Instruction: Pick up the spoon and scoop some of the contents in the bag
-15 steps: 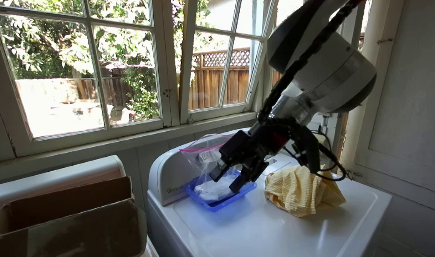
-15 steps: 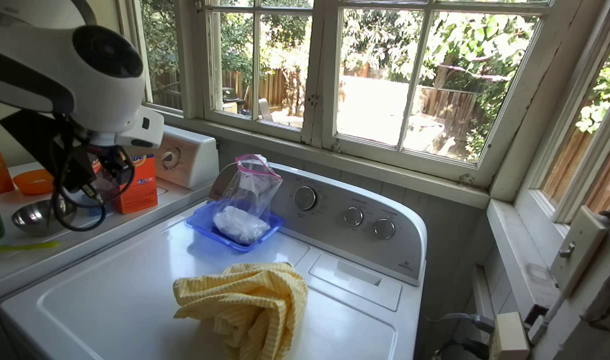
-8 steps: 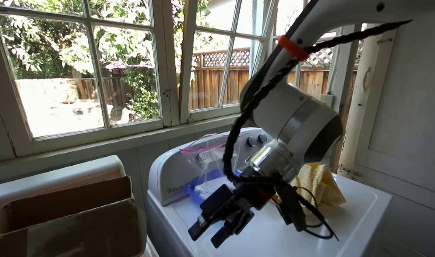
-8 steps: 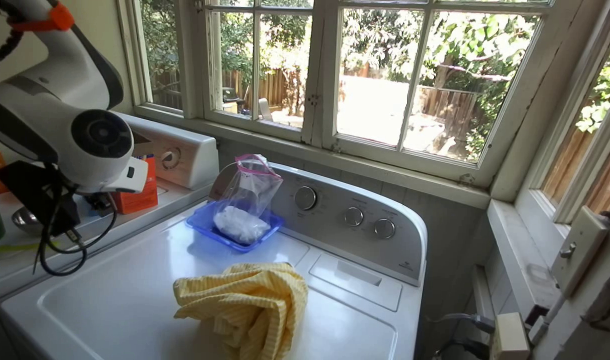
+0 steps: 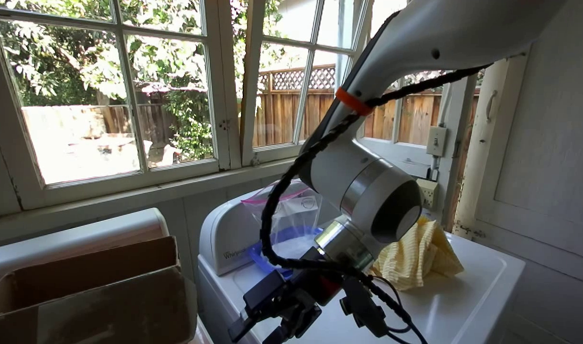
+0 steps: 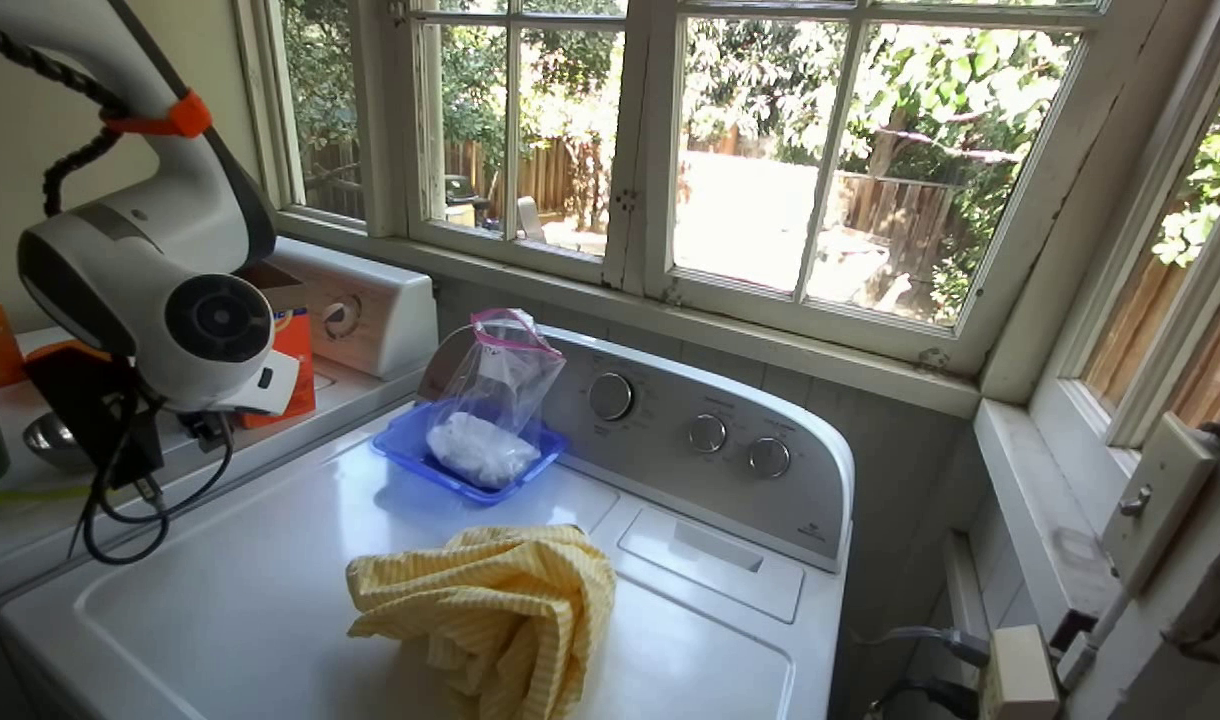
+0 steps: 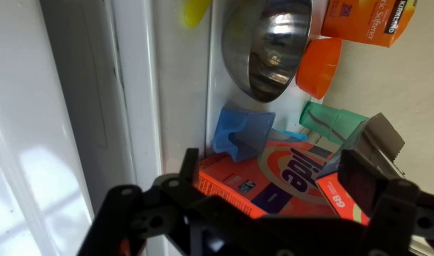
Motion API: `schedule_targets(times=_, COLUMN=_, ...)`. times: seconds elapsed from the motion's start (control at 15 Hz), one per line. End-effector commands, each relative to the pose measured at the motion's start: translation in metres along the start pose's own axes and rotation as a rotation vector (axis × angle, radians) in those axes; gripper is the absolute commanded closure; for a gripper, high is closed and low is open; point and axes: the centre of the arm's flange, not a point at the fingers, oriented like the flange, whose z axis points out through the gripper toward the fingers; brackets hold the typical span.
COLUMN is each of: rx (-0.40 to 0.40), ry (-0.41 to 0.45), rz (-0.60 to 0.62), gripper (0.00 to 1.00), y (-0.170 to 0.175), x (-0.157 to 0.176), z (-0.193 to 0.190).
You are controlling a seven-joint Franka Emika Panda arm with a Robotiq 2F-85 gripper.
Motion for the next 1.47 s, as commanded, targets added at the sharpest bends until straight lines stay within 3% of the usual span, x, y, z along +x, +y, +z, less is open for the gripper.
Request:
schedule_targets(times=0.0, rx=0.038, ry=0.016, rz=0.013, gripper=0.0, y=0.007, x=0.003, z=0.025)
schedule_targets(times=0.53, rx=0.063, ry=-0.03, rz=0.048, gripper=0.0, y=0.035, x=0.013, z=0.092)
schedule_targets(times=1.0, rx=0.145, ry=0.042, rz=0.011, gripper=0.0, y=0.053, x=0.029, z=0.109)
schedule_targets(times=1.07, rx=0.162, ry=0.049, rz=0.019, gripper=0.05, y=0.054, x=0.031, z=0.11)
schedule_targets(times=1.13, rx=0.172, ry=0.051, rz=0.021, gripper=0.24, y=0.054, x=0.033, z=0.111)
schedule_targets(times=1.2, rx=0.185, ry=0.053, rz=0.028, gripper=0.23, y=0.054, x=0.033, z=0.112)
schedule_targets(times=1.4, rx=0.207, ry=0.042, rz=0.04, gripper=0.47, y=0.054, x=0.033, z=0.117)
